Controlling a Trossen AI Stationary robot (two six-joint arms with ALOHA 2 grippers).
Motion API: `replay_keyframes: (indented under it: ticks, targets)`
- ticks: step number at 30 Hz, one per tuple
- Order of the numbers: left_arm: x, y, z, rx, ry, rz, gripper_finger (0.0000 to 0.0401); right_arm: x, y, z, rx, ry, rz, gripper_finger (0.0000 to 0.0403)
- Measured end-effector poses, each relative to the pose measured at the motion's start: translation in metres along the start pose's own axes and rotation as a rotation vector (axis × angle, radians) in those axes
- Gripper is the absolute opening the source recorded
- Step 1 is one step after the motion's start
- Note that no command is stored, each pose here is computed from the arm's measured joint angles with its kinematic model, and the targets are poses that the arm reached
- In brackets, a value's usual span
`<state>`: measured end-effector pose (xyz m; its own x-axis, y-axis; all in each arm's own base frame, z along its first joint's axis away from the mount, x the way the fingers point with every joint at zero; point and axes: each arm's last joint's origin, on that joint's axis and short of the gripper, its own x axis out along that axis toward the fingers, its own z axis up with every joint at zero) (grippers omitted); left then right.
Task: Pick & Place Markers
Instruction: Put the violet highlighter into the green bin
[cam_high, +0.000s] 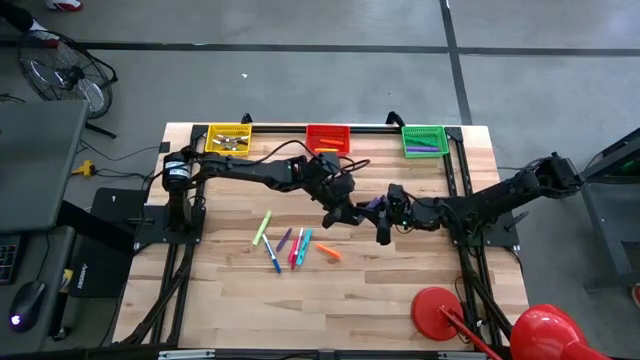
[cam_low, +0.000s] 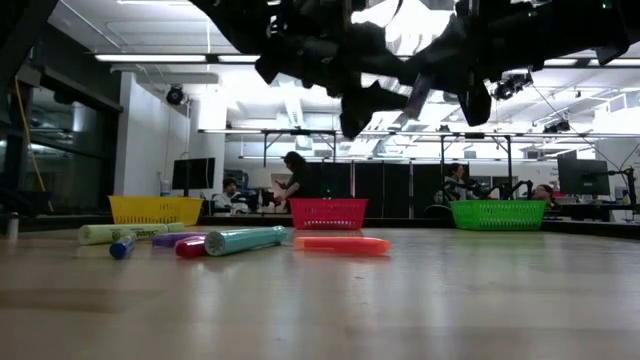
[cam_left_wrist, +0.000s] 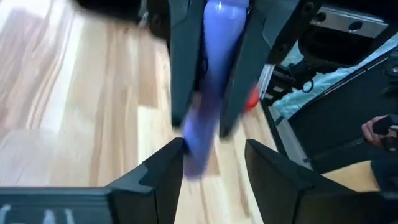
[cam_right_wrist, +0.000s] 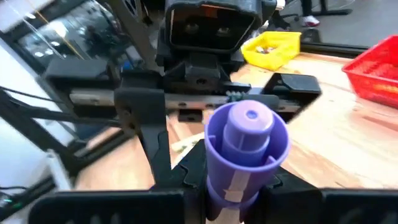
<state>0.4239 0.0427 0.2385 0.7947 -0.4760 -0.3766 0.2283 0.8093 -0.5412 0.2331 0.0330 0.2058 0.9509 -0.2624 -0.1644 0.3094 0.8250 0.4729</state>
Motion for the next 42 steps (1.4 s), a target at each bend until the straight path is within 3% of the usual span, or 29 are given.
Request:
replay_keyframes:
  ticks: [4,11,21,32,42]
  targets:
    - [-0.017,0.000,0.003,-0.030,0.042,0.014,0.0169,0.000,-0.004,-0.004,0.007,0.029,-0.041,0.0047]
    - [-0.054,-0.004,0.006,-0.014,0.111,0.150,0.0169,0.003,-0.006,-0.004,-0.004,0.099,-0.088,0.0047]
    - [-0.092,-0.034,0.011,0.061,0.134,0.230,0.0170,0.025,-0.008,0.064,-0.218,0.413,-0.331,0.0047]
    - [-0.131,-0.069,0.019,0.137,0.078,0.262,0.0170,0.057,-0.041,0.122,-0.396,0.708,-0.477,0.0047]
    - [-0.164,-0.090,0.010,0.185,0.142,0.372,0.0170,0.084,-0.089,0.122,-0.539,1.084,-0.632,0.0047]
